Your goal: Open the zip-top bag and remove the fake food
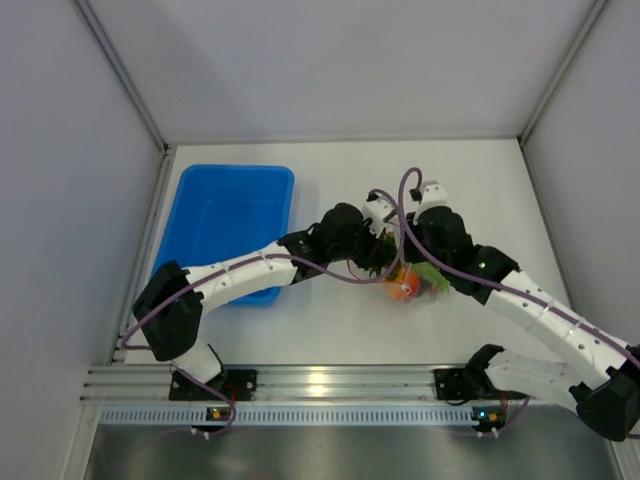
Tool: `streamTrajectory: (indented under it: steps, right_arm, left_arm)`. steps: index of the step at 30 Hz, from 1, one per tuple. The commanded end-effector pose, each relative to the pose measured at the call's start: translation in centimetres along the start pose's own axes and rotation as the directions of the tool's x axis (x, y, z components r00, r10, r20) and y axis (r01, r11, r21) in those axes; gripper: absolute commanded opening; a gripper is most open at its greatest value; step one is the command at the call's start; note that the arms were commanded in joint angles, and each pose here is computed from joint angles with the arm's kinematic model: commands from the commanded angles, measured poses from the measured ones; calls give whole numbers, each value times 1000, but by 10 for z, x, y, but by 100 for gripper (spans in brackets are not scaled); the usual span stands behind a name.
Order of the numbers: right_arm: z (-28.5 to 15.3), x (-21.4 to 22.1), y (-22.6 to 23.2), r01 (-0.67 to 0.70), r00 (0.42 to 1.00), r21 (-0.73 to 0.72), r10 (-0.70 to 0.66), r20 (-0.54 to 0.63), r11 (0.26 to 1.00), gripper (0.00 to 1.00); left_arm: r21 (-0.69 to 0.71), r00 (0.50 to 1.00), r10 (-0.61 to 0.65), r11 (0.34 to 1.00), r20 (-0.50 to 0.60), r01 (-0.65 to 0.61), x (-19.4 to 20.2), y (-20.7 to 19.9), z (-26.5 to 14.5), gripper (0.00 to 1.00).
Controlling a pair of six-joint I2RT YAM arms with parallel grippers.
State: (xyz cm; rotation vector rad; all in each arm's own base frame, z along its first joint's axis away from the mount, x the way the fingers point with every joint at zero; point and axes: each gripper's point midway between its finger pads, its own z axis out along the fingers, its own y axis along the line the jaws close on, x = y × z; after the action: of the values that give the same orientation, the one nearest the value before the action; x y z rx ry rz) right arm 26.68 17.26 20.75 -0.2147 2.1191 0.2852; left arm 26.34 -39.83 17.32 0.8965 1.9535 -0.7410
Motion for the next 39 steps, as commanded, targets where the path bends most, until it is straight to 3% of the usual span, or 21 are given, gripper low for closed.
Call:
streamTrajectory:
  steps: [1,6,11,23,33,39]
  right_arm:
    - [2,-11,7,-2,999,-31,3,49,1000,0]
    - [0,-13,17,3,998,-75,2,66,997,0]
    - [1,-11,12,20,998,-40,-17,67,999,0]
    - [8,-4,-22,24,998,153,-32,49,988,0]
    - [21,-3,-22,23,999,178,-29,34,984,0]
    - [28,1,-24,16,1000,195,-20,18,981,0]
  left_arm:
    - [-19,982,-58,998,180,62,-66,-3,-19,0]
    - [-76,977,-159,982,141,170,-72,4,-13,0]
    - [-47,966,-248,966,79,252,-72,-1,-12,0]
    - [-28,968,-252,967,-15,251,-67,-1,-56,0]
    - [45,964,-265,964,39,263,-76,-1,-104,0]
    - [1,953,-283,959,112,284,-85,10,-128,0]
